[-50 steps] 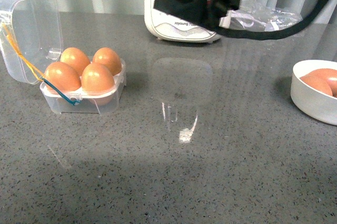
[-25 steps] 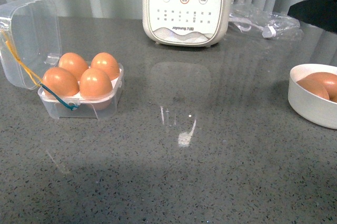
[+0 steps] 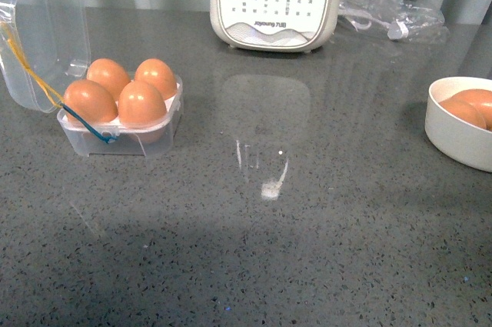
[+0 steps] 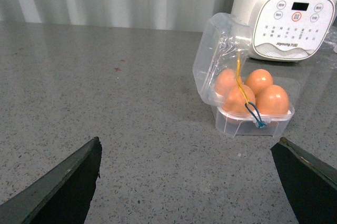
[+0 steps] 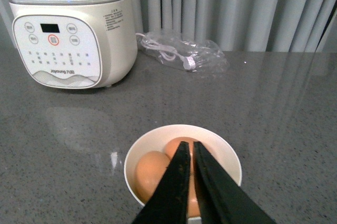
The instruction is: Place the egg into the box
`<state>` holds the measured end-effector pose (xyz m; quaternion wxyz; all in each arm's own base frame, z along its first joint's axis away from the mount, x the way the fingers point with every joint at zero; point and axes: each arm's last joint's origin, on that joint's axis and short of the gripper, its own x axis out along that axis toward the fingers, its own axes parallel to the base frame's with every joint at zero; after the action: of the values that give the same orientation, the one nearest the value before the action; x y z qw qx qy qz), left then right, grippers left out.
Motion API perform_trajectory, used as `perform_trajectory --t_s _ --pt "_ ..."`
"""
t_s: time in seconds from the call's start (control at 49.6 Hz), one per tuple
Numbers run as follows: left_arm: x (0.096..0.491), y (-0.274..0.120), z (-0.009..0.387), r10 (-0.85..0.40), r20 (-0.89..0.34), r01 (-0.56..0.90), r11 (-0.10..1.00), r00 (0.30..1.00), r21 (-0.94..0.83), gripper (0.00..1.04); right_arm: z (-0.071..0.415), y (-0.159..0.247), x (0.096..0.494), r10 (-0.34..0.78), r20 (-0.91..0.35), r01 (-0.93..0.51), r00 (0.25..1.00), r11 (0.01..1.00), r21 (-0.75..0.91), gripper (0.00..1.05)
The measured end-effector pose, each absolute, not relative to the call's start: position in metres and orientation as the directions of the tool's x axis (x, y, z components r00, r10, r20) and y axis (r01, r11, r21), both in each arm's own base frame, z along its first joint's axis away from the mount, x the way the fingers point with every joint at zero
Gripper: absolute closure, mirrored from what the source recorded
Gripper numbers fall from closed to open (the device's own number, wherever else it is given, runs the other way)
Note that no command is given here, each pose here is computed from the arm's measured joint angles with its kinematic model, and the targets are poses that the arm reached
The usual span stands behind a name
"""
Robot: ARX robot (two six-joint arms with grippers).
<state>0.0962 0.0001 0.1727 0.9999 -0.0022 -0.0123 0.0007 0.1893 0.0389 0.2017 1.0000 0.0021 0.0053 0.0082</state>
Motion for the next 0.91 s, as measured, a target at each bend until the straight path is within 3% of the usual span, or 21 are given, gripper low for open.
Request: perform_trajectory --t_s 0.02,0.908 --pt "0.096 0.000 0.173 0.002 0.025 -0.001 1.000 1.000 -0.004 0.07 0.200 0.037 0.187 0.015 -0.010 -0.015 1.000 1.000 0.004 1.02" --pt "0.096 0.000 0.173 0.002 0.025 -0.001 1.000 1.000 -0.004 0.07 0.166 0.000 0.132 0.000 -0.005 0.000 1.000 1.000 0.002 1.01"
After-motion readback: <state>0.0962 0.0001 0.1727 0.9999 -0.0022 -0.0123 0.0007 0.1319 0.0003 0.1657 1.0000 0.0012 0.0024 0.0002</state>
